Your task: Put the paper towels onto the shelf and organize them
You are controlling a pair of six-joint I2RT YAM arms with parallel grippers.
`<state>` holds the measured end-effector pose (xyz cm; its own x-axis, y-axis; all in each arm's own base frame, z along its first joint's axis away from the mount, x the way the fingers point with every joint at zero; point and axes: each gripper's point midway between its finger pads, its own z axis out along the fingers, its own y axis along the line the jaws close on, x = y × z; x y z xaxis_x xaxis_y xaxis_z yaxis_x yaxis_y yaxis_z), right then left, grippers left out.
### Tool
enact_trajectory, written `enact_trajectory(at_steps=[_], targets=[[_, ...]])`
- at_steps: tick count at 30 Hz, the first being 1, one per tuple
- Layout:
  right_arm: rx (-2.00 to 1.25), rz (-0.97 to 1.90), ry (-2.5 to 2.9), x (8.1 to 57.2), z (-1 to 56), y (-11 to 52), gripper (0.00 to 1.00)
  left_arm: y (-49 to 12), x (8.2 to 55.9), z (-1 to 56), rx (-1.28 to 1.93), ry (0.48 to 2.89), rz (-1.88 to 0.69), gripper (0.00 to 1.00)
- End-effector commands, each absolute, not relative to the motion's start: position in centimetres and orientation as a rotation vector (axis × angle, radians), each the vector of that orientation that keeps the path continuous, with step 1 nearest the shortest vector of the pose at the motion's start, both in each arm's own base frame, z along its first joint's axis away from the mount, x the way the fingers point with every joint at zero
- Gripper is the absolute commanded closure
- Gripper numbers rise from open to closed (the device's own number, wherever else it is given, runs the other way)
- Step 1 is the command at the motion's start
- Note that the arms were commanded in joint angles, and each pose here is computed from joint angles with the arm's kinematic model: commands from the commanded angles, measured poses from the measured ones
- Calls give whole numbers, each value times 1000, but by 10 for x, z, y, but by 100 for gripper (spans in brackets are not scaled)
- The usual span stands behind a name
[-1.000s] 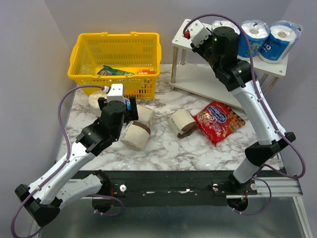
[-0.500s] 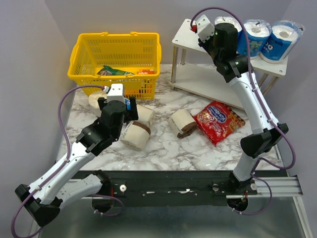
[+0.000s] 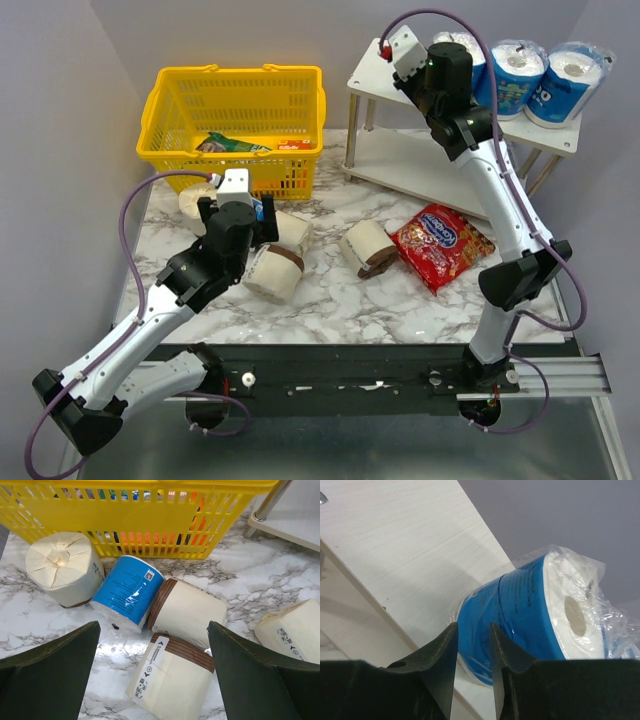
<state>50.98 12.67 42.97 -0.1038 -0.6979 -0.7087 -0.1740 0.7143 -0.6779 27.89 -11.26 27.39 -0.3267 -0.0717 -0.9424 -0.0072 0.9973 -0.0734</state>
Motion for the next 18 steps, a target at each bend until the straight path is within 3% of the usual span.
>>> enact_trajectory(at_steps=[1,4,7,13,18], targets=[[-714,-361,1568,493,456,155,56,-106,284,269,-124,1893,-32,1],[-802,-216,1486,461,467,207,40,-104,288,264,-166,1921,-56,1],[-799,-131,1465,440,467,234,32,-94,296,259,-263,1969,-140,1],[-714,147,1482,385,458,258,30,-81,295,219,-486,2068,-376,1],[-650,391,1409,324,456,254,30,-70,304,194,-645,2001,-523,3]])
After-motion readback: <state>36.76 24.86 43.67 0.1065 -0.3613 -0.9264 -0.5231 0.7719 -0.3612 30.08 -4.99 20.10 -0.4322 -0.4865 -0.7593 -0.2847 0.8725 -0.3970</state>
